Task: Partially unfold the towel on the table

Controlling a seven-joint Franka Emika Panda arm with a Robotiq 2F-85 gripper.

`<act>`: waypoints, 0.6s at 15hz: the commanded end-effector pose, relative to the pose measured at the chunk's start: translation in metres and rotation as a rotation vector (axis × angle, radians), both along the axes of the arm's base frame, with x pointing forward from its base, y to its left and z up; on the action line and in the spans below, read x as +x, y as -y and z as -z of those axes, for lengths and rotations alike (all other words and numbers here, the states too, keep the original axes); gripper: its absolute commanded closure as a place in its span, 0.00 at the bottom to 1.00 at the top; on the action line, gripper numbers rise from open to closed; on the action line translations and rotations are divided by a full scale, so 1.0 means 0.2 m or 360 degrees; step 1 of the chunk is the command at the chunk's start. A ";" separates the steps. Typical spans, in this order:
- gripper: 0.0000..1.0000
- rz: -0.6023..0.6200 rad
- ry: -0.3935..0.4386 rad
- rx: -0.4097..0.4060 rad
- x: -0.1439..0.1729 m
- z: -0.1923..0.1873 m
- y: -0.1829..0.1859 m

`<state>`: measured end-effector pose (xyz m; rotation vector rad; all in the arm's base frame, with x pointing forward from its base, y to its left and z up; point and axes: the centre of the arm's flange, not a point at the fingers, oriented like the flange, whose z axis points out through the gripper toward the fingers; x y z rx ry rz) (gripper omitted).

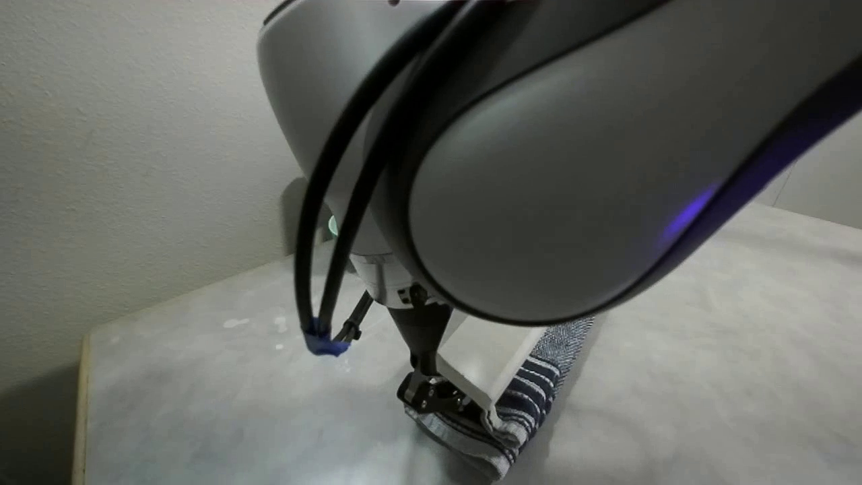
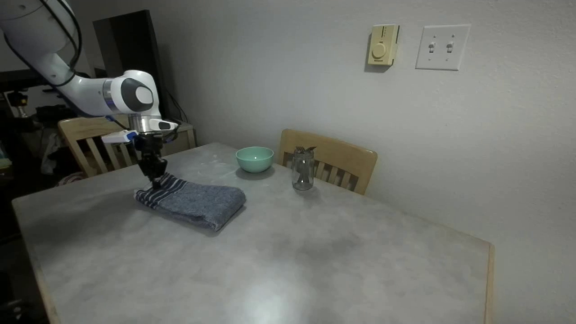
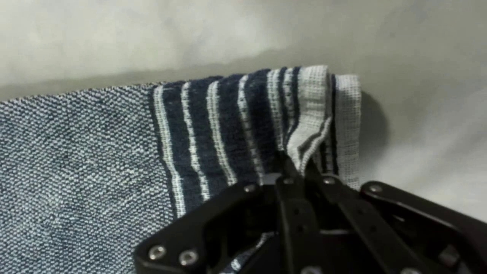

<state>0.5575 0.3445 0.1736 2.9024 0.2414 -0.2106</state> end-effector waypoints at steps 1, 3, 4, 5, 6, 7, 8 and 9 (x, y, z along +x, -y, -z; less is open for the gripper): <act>0.98 -0.0106 0.0032 -0.0014 0.05 -0.10 -0.04; 0.98 -0.0159 0.0055 -0.0011 0.06 -0.18 -0.06; 0.98 -0.0182 0.0066 -0.0015 0.06 -0.22 -0.06; 0.98 -0.0200 0.0077 -0.0022 0.07 -0.26 -0.07; 0.98 -0.0219 0.0086 -0.0037 0.08 -0.30 -0.06; 0.98 -0.0233 0.0097 -0.0051 0.08 -0.33 -0.05; 0.98 -0.0247 0.0101 -0.0073 0.09 -0.37 -0.04; 0.98 -0.0258 0.0107 -0.0094 0.10 -0.41 -0.03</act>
